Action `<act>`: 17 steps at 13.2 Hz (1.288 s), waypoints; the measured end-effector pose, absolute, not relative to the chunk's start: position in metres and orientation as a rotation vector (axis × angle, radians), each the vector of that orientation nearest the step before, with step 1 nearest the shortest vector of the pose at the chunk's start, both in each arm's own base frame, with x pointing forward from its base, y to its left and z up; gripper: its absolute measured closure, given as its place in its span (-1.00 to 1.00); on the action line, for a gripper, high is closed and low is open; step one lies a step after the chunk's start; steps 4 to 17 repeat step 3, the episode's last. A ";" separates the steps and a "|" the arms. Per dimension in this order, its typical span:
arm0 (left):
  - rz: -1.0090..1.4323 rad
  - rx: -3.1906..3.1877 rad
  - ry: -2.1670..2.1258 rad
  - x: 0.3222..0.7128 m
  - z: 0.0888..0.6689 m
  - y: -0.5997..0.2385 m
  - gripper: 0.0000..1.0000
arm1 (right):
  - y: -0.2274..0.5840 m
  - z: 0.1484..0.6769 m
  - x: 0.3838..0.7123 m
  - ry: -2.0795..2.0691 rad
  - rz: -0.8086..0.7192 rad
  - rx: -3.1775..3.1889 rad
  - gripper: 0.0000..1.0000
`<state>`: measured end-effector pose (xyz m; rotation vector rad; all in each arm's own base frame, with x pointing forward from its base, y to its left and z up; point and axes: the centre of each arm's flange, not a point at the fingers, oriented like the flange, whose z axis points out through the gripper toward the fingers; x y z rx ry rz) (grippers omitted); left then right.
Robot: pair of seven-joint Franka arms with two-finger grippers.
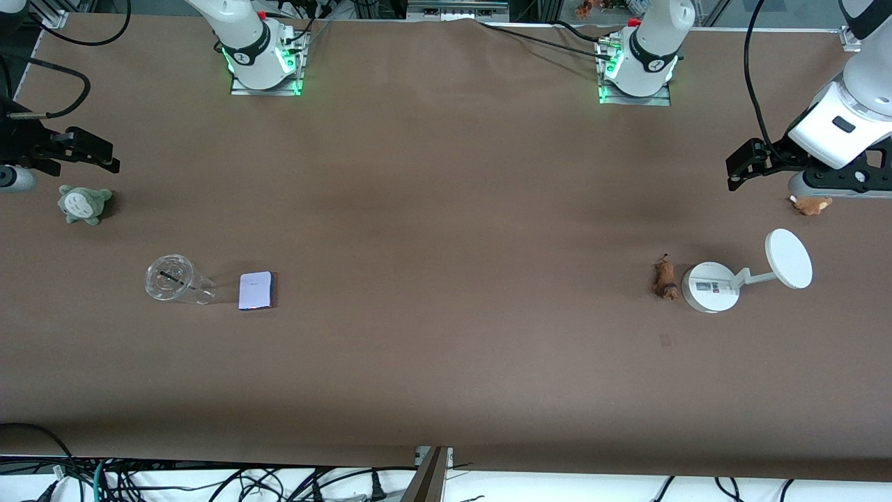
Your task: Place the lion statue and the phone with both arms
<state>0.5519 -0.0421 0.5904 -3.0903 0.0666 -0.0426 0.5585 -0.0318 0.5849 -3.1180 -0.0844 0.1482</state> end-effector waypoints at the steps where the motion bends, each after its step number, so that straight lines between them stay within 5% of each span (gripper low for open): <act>1: -0.042 -3.090 0.067 0.552 0.590 -0.042 -1.00 | -0.034 0.585 0.560 -0.079 0.147 -3.119 -1.00; 17: -0.041 -3.090 0.067 0.552 0.590 -0.042 -1.00 | -0.035 0.587 0.562 -0.076 0.141 -3.121 -1.00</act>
